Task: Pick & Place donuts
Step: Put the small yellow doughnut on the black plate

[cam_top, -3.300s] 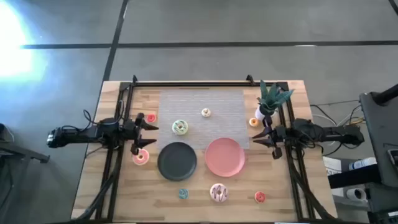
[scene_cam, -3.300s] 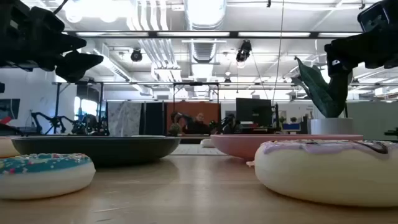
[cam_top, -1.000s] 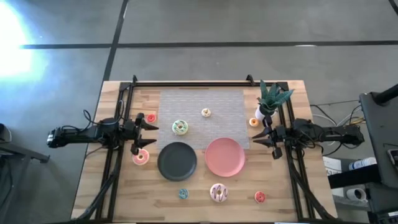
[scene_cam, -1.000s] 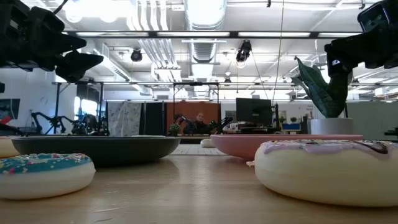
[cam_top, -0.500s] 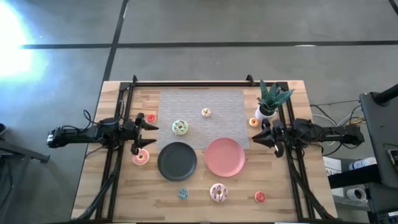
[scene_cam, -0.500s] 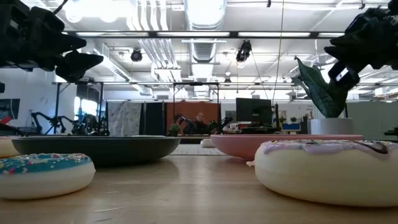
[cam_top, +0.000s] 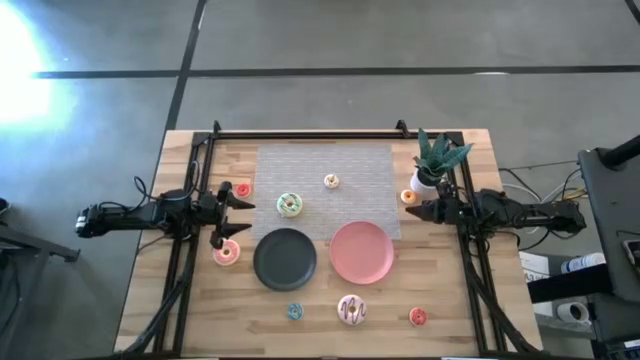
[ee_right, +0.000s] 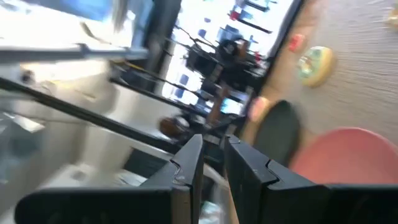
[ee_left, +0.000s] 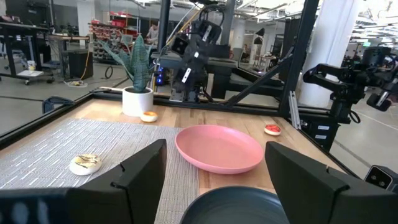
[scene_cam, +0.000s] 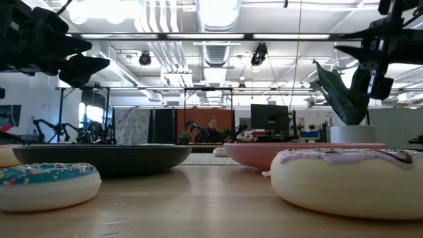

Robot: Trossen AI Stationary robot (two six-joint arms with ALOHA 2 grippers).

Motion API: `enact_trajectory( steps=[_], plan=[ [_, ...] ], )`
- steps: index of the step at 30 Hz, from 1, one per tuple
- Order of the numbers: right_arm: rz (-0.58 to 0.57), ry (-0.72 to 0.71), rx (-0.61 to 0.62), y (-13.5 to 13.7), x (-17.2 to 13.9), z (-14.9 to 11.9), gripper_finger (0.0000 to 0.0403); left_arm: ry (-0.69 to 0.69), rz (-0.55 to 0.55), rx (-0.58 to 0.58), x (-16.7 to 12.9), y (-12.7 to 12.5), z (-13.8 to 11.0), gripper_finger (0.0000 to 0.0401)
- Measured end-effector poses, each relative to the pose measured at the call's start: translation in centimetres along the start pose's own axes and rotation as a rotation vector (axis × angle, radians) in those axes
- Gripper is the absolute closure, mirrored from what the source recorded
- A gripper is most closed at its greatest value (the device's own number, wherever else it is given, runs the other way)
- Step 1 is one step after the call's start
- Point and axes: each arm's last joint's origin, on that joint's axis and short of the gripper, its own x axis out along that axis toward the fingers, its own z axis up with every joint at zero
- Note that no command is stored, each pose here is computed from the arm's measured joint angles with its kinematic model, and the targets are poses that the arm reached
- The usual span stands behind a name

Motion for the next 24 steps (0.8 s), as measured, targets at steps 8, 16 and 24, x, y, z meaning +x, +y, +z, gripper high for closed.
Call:
enact_trajectory(
  steps=[8,16,24],
  plan=[
    [-0.307,0.126,0.144,-2.7,0.7,-1.3,0.033,0.0,0.0,0.0,0.0,0.0,0.0,0.0154],
    [-0.924,-0.124,0.387,-3.4,0.7,-1.0,0.0273,0.001,0.0,0.0,0.0,0.0,0.0,0.0154],
    [-1.162,-0.564,0.323,0.3,2.9,1.1,0.025,0.001,0.0,0.0,0.0,0.0,0.0,0.0154]
  ],
)
